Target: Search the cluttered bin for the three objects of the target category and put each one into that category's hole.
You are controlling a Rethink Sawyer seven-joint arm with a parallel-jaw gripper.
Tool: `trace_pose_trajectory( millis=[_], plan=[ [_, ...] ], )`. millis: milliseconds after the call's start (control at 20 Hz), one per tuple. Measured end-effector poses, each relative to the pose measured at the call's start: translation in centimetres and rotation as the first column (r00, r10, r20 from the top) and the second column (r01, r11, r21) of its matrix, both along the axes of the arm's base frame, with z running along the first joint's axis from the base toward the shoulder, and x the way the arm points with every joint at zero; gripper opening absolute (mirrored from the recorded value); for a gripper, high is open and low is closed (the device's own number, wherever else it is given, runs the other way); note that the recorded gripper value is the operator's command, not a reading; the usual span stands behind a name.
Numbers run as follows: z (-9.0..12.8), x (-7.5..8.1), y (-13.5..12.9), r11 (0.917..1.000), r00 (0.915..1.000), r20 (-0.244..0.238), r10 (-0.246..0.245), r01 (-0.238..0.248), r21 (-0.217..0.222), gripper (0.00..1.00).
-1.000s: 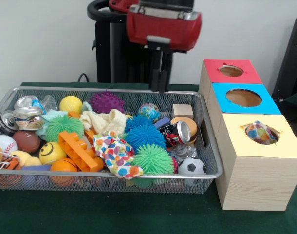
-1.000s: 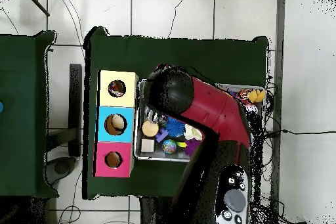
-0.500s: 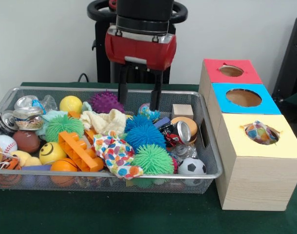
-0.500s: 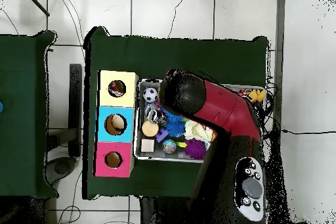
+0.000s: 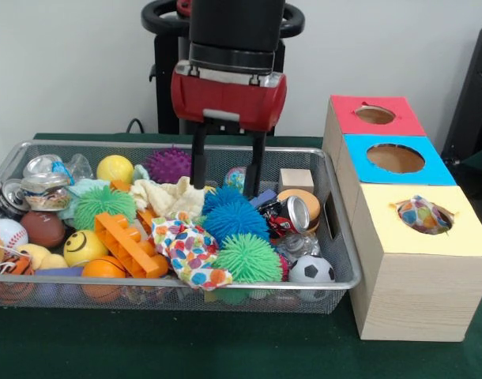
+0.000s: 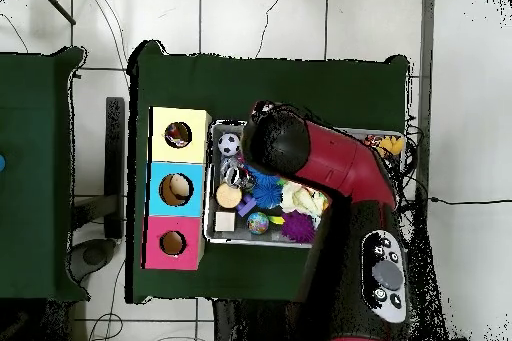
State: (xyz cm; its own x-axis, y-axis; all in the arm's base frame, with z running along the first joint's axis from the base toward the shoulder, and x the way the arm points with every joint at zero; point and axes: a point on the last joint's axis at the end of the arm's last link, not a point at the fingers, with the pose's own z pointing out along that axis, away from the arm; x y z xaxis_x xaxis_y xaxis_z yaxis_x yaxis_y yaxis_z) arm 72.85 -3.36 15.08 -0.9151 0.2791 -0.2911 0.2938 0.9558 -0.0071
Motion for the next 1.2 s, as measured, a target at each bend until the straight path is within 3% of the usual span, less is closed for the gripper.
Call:
trace_pose_trajectory(
  millis=[350, 650, 1200],
  plan=[
    [-2.5, 0.3, -0.9, 0.9997, 0.9992, 0.034, 0.018, -0.018, -0.015, 1.0],
    [-5.5, -0.7, -1.9, 0.9994, 0.9995, -0.006, 0.031, -0.031, -0.013, 1.0],
    [-8.5, -1.7, -2.1, 0.9984, 0.9975, -0.043, 0.057, -0.057, 0.004, 1.0]
  ],
)
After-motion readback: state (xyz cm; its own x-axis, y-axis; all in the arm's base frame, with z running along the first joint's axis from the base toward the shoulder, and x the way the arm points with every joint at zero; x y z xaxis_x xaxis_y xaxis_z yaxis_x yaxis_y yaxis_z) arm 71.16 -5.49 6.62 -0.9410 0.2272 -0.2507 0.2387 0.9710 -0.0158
